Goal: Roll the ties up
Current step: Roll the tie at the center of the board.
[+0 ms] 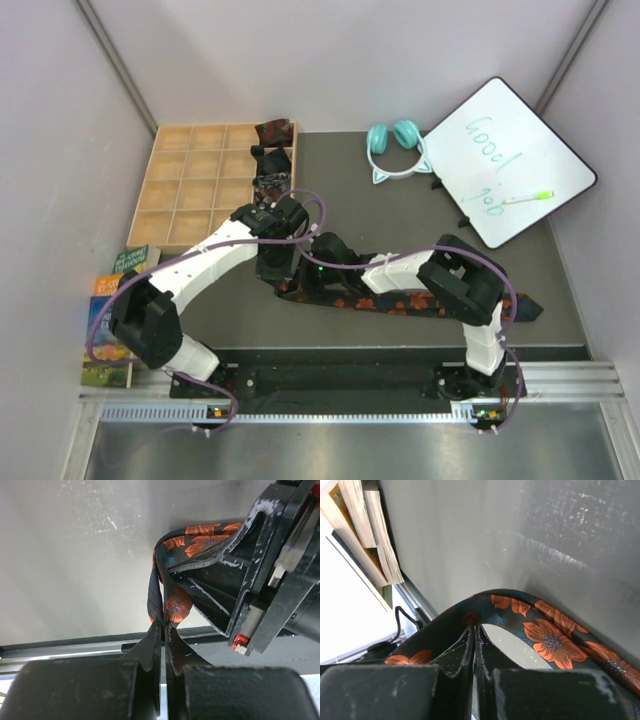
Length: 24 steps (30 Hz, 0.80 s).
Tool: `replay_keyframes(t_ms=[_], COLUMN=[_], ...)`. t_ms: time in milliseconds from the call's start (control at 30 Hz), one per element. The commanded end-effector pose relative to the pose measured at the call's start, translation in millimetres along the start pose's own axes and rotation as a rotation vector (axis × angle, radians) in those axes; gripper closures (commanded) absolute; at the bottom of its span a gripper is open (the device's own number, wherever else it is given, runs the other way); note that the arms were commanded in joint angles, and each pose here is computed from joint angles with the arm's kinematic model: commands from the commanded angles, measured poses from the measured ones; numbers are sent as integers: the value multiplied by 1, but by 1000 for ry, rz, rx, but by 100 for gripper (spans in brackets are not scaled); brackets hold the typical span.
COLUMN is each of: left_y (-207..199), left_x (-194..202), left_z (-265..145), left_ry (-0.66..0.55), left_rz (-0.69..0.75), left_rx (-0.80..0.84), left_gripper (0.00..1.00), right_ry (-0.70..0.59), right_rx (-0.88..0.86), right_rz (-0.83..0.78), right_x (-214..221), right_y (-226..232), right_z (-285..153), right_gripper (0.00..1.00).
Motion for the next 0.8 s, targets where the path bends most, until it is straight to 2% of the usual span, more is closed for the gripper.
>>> replay_keyframes(t_ms=[0,267,433,767], left_y=[-5,-8,-7,-17], left_x=[-8,-8,-10,-16], left_z=[-2,11,17,33], left_ry=[6,36,51,88], left_rz=[16,26,37,50], left_rx=[21,17,-2,22], left_gripper=[100,100,100,100], right_ry=[-13,-18,7,-111], right_rx=[-39,-19,113,342], right_rz=[-26,-27,-37,-66], right_x=[-8,-9,0,-2], right_y=[11,5,-13,-49], right_z=[3,-18,-39,-111], right_gripper=[100,100,100,100])
Point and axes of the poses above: each gripper's point midway between its finger pads, its own z axis out along the fingers, its own y axis along the line the jaws close on, x = y × z, the point moved 4 cm from there along -z, back along the fingers, and after that the axes turned 4 degrees about z, right-handed, at the moved point
